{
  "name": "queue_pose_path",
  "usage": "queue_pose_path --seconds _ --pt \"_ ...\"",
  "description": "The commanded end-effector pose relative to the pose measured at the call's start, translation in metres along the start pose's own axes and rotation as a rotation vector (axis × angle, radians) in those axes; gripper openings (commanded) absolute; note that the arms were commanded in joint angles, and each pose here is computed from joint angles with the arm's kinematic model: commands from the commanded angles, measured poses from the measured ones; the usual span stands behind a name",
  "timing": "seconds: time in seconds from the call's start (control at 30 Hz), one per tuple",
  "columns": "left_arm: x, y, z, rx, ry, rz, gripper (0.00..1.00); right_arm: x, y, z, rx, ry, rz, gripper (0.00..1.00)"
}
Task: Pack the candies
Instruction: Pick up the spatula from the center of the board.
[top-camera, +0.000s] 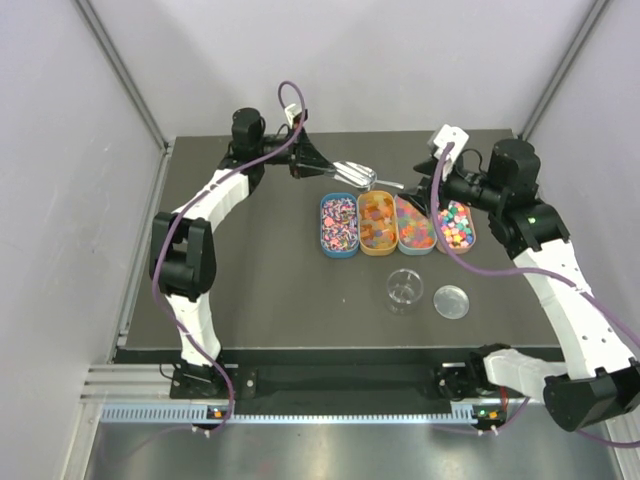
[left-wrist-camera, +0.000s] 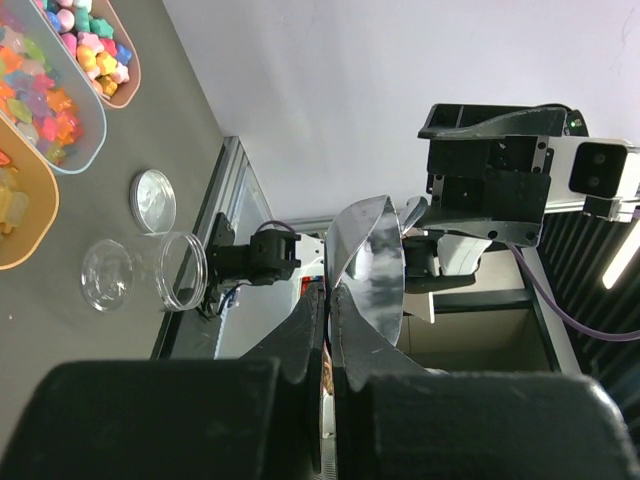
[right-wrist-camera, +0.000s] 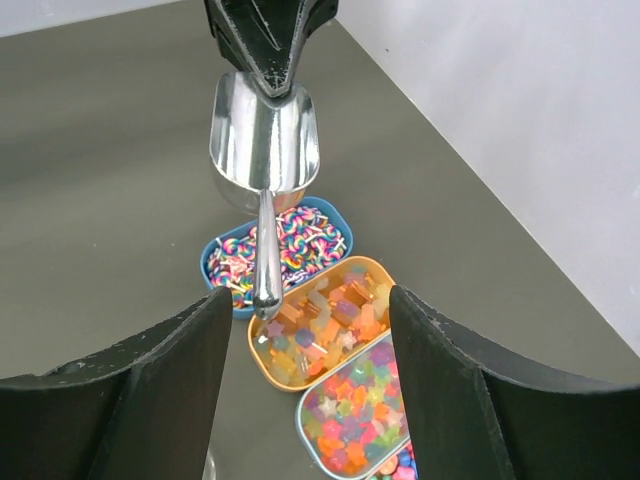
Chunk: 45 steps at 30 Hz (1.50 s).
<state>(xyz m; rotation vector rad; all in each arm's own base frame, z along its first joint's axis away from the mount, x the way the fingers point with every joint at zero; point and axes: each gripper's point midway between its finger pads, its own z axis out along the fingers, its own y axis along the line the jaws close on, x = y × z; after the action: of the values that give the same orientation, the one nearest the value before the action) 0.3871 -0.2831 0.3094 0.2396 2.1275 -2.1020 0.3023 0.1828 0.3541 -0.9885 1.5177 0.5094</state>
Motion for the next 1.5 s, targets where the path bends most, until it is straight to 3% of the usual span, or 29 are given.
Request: queue_pose_path --seconds 0.0,0.93,1.47 --pt "0.006 -0.043 -0.003 0.044 0.024 0.144 0.0 -0.024 0.002 0.007 -0.033 -0.094 -0.045 0.63" --pt "0.027 -0.03 0.007 0.065 0.169 0.119 0.0 -0.035 0.025 0.021 -0.109 -0.213 -0.044 0.41" --pt "0.027 -0.024 0.011 0.068 0.189 0.116 0.0 -0.046 0.022 0.018 -0.075 -0.264 0.005 0.35"
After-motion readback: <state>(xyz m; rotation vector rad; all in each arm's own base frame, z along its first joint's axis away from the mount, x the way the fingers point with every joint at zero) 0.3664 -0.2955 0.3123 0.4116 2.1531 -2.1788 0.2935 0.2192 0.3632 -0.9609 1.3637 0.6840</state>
